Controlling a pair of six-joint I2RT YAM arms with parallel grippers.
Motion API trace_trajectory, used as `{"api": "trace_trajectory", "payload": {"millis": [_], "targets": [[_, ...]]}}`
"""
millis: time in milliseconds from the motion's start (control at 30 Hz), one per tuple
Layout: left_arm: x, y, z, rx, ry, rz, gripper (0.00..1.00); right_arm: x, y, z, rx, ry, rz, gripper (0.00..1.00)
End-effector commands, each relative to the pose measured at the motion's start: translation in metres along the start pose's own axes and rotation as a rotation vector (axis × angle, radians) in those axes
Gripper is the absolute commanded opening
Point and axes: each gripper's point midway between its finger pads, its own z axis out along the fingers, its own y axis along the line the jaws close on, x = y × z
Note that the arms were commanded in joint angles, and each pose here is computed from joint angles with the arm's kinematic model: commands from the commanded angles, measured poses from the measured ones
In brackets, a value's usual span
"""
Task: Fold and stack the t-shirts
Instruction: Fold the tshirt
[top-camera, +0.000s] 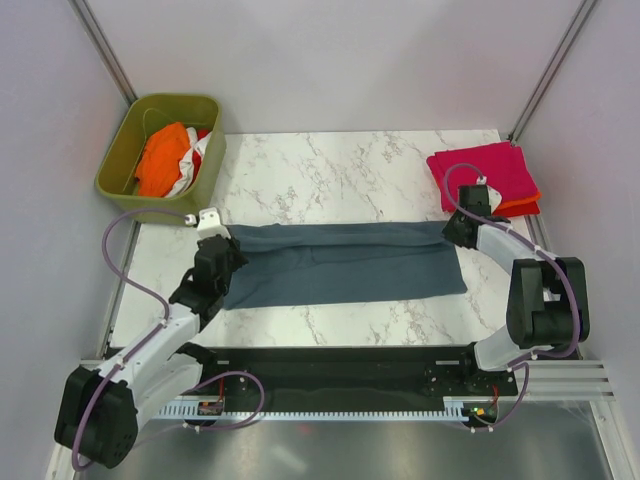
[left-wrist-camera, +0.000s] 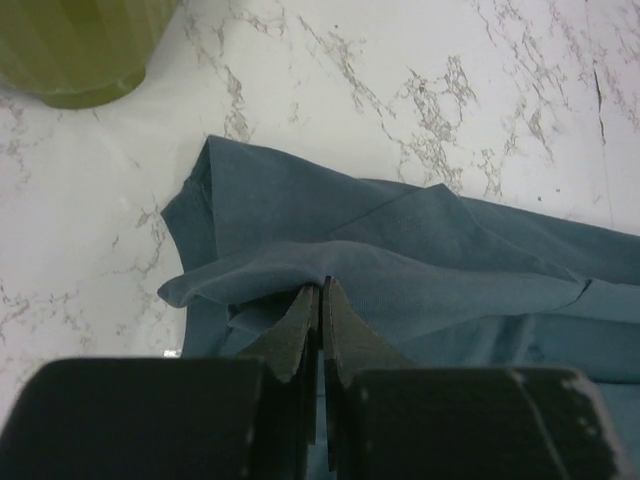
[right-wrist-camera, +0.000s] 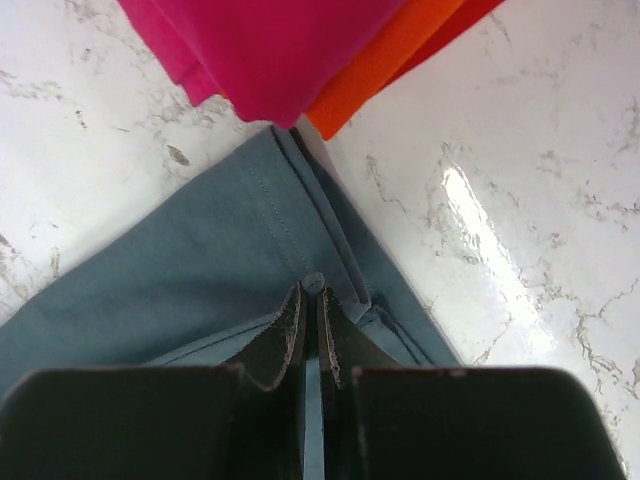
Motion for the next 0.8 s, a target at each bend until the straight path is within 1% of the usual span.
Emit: {"api": "trace_trajectory", "payload": {"millis": [0,33,67,133,167,233,267,367,400,433,467,533,567,600,733,767], "targets": [[0.009,-0.003,-0.007,0.026,0.018,-0.082,0.07,-0.013,-0.007,-0.004,0.025,-0.078,0.056,0.0],[0.016,-0.003,-0.008,0.033,0.032,-0.087,0.19,-0.013,-0.011,-0.004,0.04,-0.089,0.071,0.02],[0.02,-0.006,-0.01,0.055,0.043,-0.096,0.26,-0.014,-0.013,-0.006,0.048,-0.1,0.081,0.1],[0.026,-0.006,-0.014,0.069,0.049,-0.126,0.38,-0.012,-0.018,-0.006,0.06,-0.12,0.095,0.29],[0.028,-0.008,-0.015,0.085,0.051,-0.133,0.4,-0.016,-0.018,-0.011,0.053,-0.142,0.113,0.42],[0.024,-0.009,-0.02,0.103,0.031,-0.153,0.42,-0.016,-0.021,-0.014,0.057,-0.162,0.122,0.48],[0.024,-0.01,-0.022,0.112,0.031,-0.158,0.46,-0.021,-0.021,-0.019,0.05,-0.185,0.129,0.52],[0.009,-0.014,-0.031,0.139,-0.008,-0.187,0.5,-0.031,-0.019,-0.029,0.038,-0.22,0.125,0.54],[0.005,-0.015,-0.033,0.147,-0.019,-0.192,0.55,-0.033,-0.017,-0.031,0.028,-0.225,0.115,0.54],[-0.001,-0.016,-0.037,0.154,-0.025,-0.193,0.7,-0.034,-0.016,-0.033,0.018,-0.227,0.108,0.54],[-0.004,-0.018,-0.039,0.165,-0.025,-0.194,0.79,-0.035,-0.013,-0.035,0.005,-0.23,0.1,0.55],[-0.015,-0.021,-0.041,0.164,-0.037,-0.214,0.99,-0.035,-0.004,-0.037,-0.04,-0.221,0.076,0.54],[-0.008,-0.015,-0.04,0.126,-0.01,-0.221,1.0,-0.037,0.001,-0.037,-0.058,-0.216,0.068,0.54],[-0.01,-0.015,-0.039,0.118,-0.013,-0.254,1.0,-0.034,0.007,-0.036,-0.09,-0.191,0.058,0.53],[-0.026,-0.03,-0.031,0.155,-0.024,-0.246,1.0,-0.021,0.018,-0.024,-0.131,-0.111,0.031,0.47],[-0.019,-0.027,-0.023,0.115,0.009,-0.242,1.0,-0.02,0.019,-0.022,-0.137,-0.102,0.035,0.45]]}}
